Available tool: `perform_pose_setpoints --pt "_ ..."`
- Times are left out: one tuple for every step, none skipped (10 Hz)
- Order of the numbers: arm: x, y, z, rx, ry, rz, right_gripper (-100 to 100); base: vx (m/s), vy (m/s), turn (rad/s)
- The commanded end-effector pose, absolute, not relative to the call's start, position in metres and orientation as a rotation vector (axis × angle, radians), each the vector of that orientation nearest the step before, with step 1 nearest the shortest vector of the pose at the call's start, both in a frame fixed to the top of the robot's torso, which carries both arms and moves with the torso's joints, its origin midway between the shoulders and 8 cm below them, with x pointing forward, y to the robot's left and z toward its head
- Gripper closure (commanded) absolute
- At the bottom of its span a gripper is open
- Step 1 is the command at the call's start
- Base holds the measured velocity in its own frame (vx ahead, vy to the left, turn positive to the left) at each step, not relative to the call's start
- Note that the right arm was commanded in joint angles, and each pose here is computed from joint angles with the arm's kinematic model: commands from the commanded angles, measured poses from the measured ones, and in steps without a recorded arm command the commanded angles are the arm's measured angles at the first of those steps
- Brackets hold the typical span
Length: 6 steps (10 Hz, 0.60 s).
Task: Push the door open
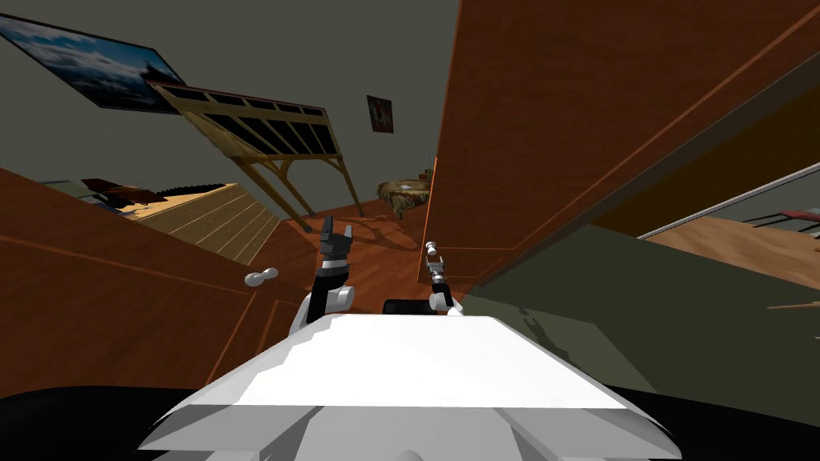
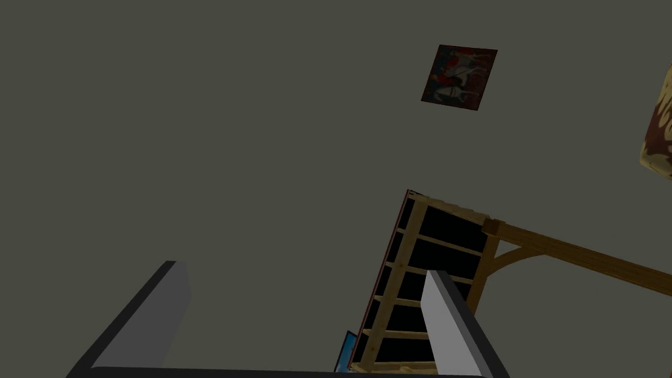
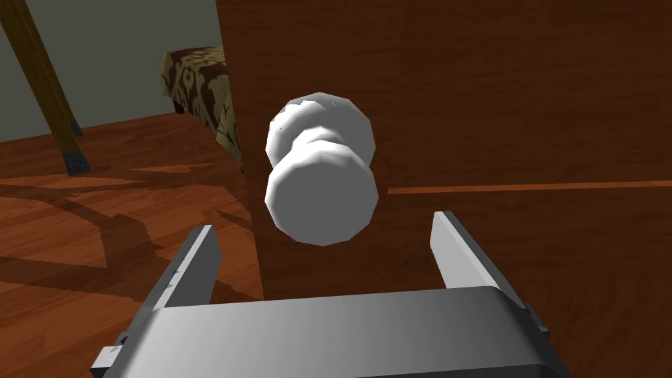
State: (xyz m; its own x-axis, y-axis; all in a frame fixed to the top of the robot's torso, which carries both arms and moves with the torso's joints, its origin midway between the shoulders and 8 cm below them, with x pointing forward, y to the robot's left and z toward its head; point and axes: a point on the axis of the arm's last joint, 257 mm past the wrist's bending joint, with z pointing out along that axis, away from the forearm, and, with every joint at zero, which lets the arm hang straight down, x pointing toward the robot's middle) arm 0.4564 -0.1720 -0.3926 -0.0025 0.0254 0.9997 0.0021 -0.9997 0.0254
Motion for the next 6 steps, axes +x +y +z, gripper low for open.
perform_pose_setpoints --pt "0.4571 -0.1736 -0.3921 2.205 0.023 2.213 -100 0.267 -0.029 0.036" --pt "0.4575 -0.1735 -0.392 2.205 0.016 2.214 -100 0.208 0.011 0.025" --pt "0.4574 -0.1735 -0.3919 2.204 0.02 2.214 -100 0.085 0.008 0.003" --pt "0.4574 -0.1735 -0.3919 2.204 0.02 2.214 100 -0.006 -0.001 0.009" --pt "0.4574 -0.1735 -0.3919 2.204 0.02 2.214 100 -0.03 -0.001 0.003" --pt "0.4574 -0.1735 -0.3919 2.204 0.02 2.214 100 -0.027 -0.002 -0.002"
